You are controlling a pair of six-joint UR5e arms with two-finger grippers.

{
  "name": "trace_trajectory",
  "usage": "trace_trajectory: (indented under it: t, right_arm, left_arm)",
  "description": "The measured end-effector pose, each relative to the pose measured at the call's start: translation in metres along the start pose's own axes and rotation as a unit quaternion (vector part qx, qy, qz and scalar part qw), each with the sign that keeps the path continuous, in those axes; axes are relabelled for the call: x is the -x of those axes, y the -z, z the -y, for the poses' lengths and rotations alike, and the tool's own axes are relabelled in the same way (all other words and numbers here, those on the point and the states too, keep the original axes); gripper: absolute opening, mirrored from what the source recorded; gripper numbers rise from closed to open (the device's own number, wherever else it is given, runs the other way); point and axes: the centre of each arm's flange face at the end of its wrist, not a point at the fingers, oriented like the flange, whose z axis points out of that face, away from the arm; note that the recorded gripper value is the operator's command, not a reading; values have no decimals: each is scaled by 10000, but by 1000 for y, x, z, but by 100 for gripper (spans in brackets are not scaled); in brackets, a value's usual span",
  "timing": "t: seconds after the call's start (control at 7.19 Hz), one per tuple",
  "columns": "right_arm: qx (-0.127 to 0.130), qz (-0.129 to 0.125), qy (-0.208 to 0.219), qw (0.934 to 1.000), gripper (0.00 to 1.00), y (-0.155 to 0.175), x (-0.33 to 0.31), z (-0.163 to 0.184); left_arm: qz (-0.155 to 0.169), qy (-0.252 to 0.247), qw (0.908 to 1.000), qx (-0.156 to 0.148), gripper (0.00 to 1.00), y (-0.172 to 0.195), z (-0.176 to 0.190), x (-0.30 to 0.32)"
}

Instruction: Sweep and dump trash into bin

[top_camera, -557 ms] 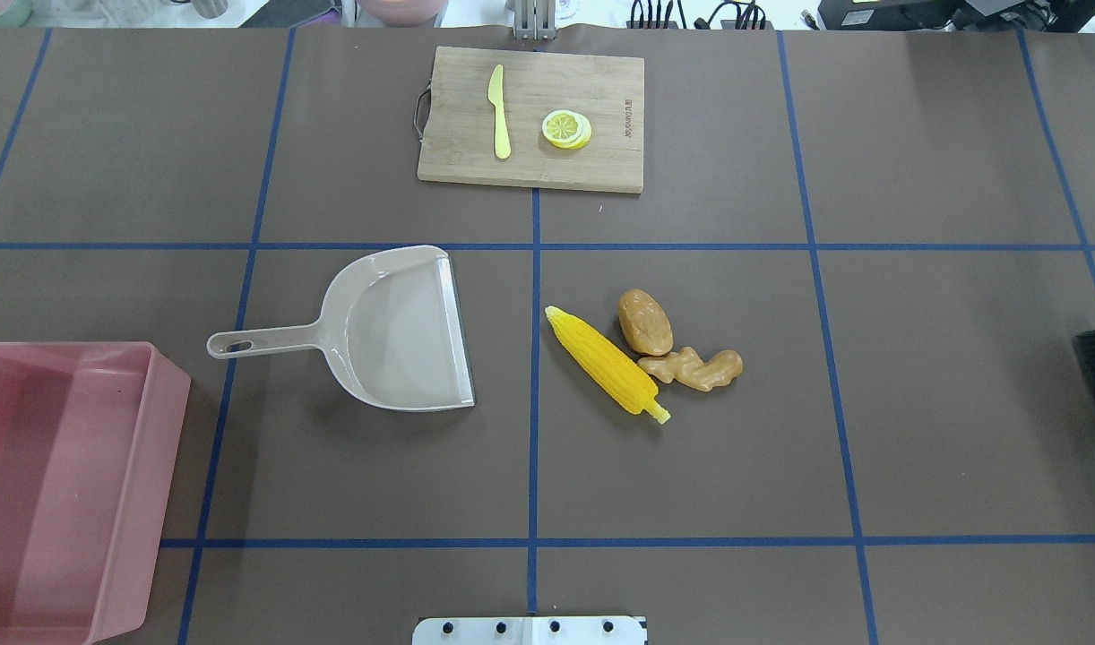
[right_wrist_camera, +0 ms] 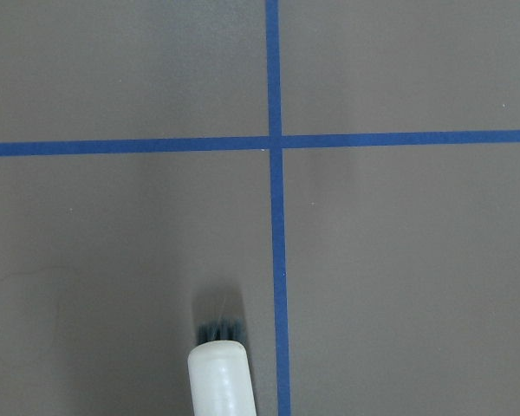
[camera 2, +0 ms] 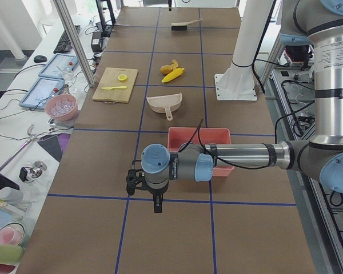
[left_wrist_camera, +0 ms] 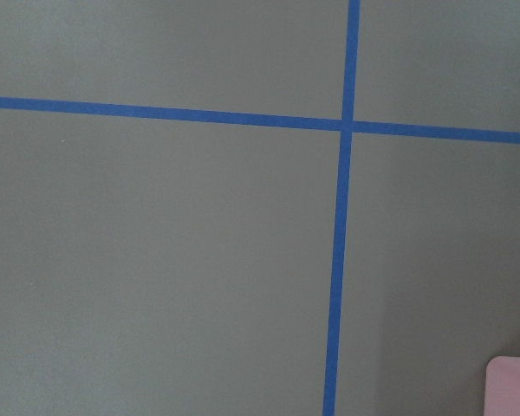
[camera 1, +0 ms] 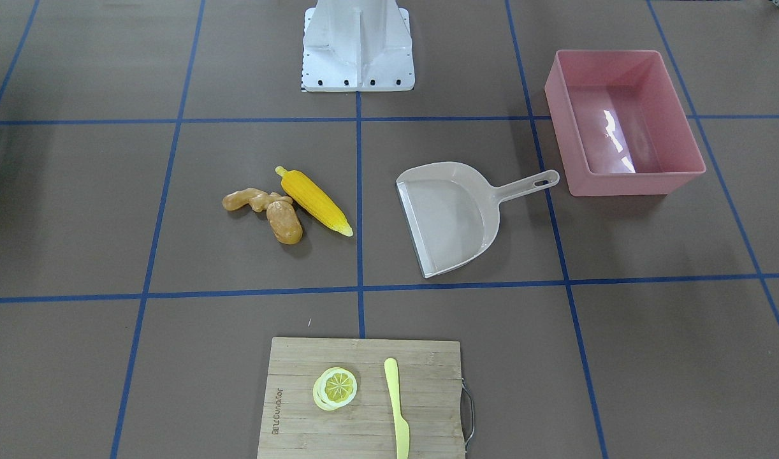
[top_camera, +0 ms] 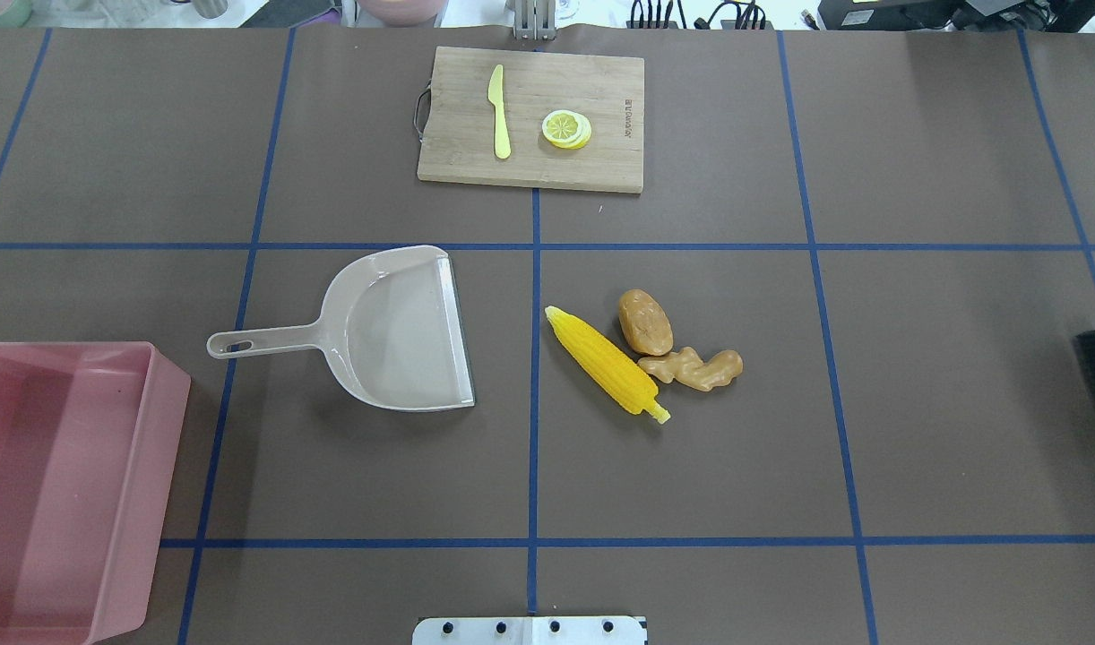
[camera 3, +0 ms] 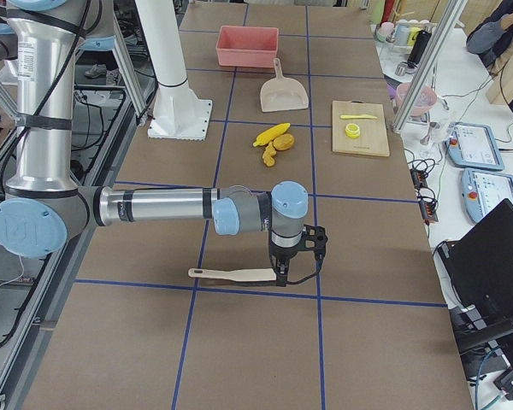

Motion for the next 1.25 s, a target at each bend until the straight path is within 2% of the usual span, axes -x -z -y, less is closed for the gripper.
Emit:
trace_trajectory:
  t: [0.7,0.97,1.25]
  right_arm:
    - [15,0,-34,10000,100,3,-1,-10]
    - [-2,169,-43,9998,97,13,5,-28]
    - [212,473,-226,9984,94,8,1,-61]
  left_arm:
    - [-4,6,10000,8,98,-1,0,1]
    - [-3,-10,10000,1,99,0,0,0]
    - [-3,-33,10000,-18,99,2,1,-2]
